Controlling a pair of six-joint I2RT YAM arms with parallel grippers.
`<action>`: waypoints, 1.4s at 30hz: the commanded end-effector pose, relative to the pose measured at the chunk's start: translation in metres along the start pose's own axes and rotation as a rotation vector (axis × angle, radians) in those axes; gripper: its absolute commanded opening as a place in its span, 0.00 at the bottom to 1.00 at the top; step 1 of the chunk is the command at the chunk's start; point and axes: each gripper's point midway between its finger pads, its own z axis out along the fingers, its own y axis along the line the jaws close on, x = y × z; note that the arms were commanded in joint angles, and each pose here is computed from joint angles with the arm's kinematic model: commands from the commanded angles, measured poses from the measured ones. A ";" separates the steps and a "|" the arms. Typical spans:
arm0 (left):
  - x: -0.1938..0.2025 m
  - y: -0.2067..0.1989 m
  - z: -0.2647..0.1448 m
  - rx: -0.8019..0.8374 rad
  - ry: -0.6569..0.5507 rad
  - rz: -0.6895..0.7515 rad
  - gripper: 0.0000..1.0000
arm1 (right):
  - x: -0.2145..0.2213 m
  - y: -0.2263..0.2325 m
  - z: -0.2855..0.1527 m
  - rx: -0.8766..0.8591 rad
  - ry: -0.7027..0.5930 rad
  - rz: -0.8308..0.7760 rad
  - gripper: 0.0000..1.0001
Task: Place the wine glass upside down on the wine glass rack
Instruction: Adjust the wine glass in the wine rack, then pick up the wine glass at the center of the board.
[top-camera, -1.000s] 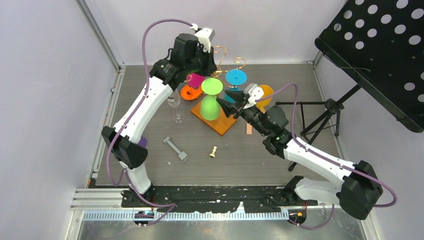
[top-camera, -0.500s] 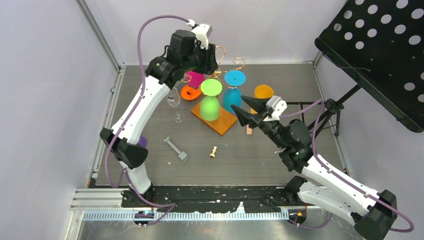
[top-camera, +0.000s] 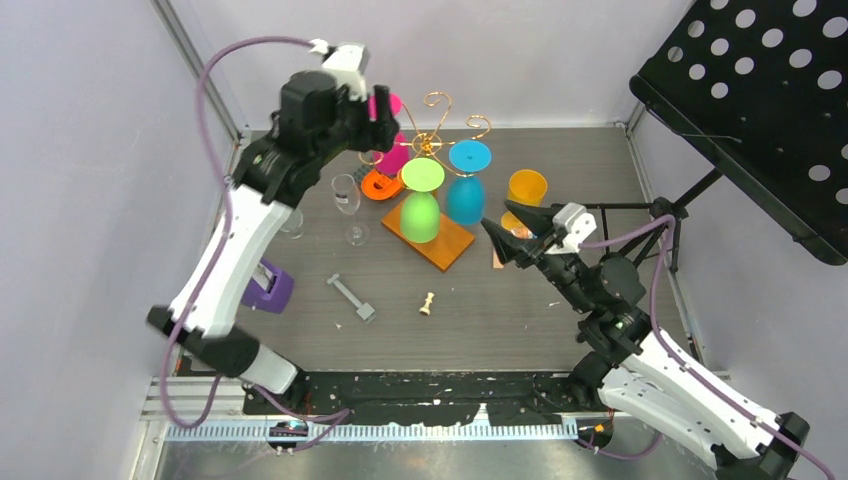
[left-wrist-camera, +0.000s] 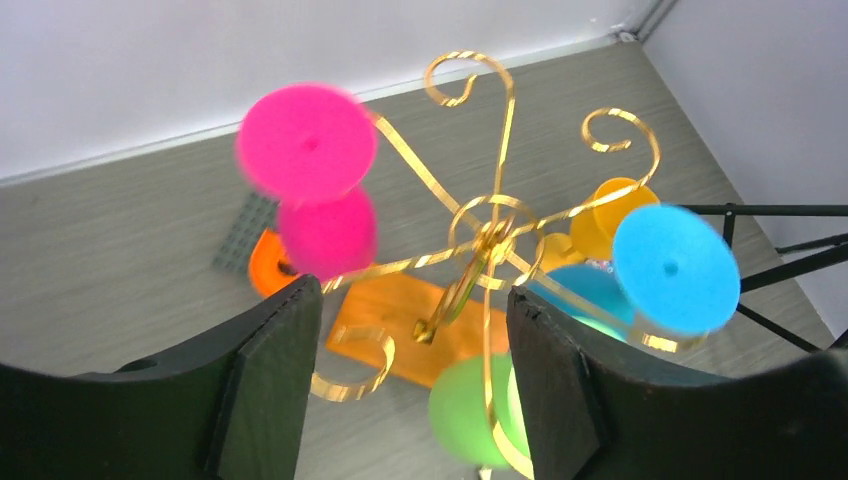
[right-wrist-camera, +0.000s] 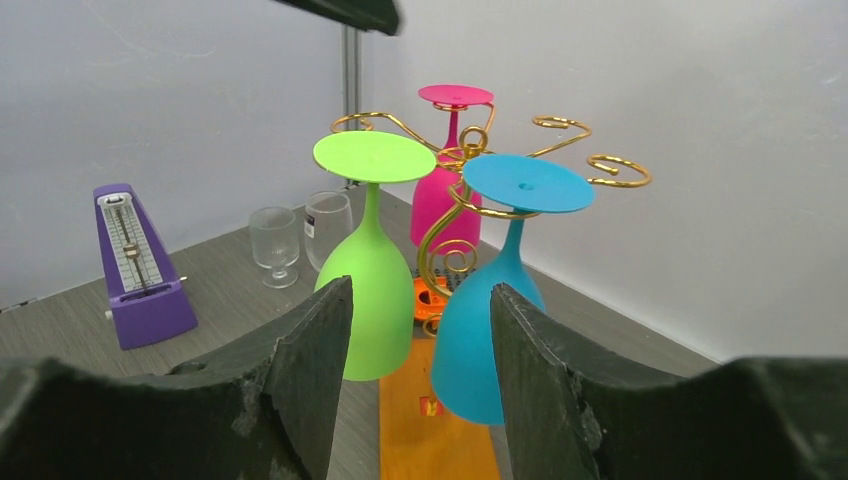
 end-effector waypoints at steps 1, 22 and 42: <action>-0.019 0.037 -0.068 -0.136 -0.162 -0.069 0.70 | -0.012 -0.014 -0.014 0.077 -0.004 0.015 0.59; 0.130 0.122 -0.042 -0.408 0.257 -0.198 0.85 | 0.011 -0.032 -0.047 0.265 0.253 0.225 0.62; 0.138 0.155 -0.001 -0.466 0.301 -0.239 0.57 | 0.023 -0.030 -0.049 0.260 0.299 0.217 0.63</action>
